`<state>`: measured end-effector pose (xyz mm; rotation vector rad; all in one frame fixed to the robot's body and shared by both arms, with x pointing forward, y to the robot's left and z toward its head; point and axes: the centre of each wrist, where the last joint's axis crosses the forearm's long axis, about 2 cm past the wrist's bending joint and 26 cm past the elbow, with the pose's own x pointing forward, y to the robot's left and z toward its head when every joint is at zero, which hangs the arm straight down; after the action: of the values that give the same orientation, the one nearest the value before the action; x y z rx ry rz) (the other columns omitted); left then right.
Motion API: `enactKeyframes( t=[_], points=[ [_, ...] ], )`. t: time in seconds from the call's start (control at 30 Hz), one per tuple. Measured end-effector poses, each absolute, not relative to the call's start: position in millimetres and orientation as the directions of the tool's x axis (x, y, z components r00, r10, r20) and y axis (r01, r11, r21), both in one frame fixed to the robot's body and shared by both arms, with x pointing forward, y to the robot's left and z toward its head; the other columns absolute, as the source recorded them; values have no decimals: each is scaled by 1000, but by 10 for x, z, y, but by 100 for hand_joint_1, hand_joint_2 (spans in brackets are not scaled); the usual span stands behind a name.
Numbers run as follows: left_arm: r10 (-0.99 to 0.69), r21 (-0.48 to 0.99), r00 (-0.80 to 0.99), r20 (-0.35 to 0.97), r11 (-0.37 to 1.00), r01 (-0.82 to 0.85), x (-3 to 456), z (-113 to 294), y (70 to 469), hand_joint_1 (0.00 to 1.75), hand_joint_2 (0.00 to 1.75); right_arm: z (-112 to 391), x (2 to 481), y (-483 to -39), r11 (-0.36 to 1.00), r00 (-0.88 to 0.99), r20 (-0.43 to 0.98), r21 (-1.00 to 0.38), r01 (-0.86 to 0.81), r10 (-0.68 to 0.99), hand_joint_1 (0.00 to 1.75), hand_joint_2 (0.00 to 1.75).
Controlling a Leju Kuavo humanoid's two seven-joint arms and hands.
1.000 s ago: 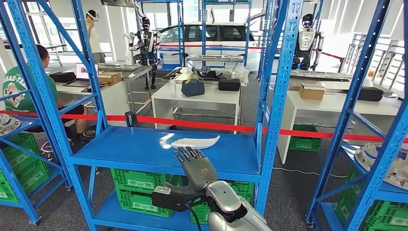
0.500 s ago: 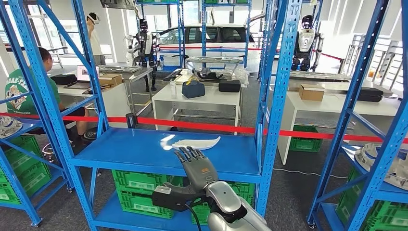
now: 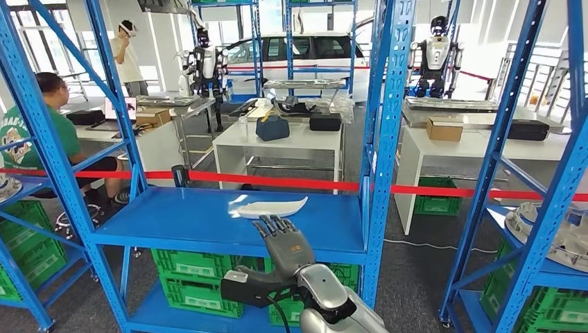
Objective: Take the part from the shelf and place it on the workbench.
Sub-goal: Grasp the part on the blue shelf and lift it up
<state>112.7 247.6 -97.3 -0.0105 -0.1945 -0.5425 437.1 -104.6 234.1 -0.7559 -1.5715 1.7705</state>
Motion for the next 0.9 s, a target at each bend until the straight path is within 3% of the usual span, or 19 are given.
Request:
enactKeyframes(
  t=[0.9],
  points=[
    [-497,37,847,190,865,500,1096,-978,2447,0,0,2253,4331,-1015,-93,-639,2,-989,-115,769,0,0]
  ],
)
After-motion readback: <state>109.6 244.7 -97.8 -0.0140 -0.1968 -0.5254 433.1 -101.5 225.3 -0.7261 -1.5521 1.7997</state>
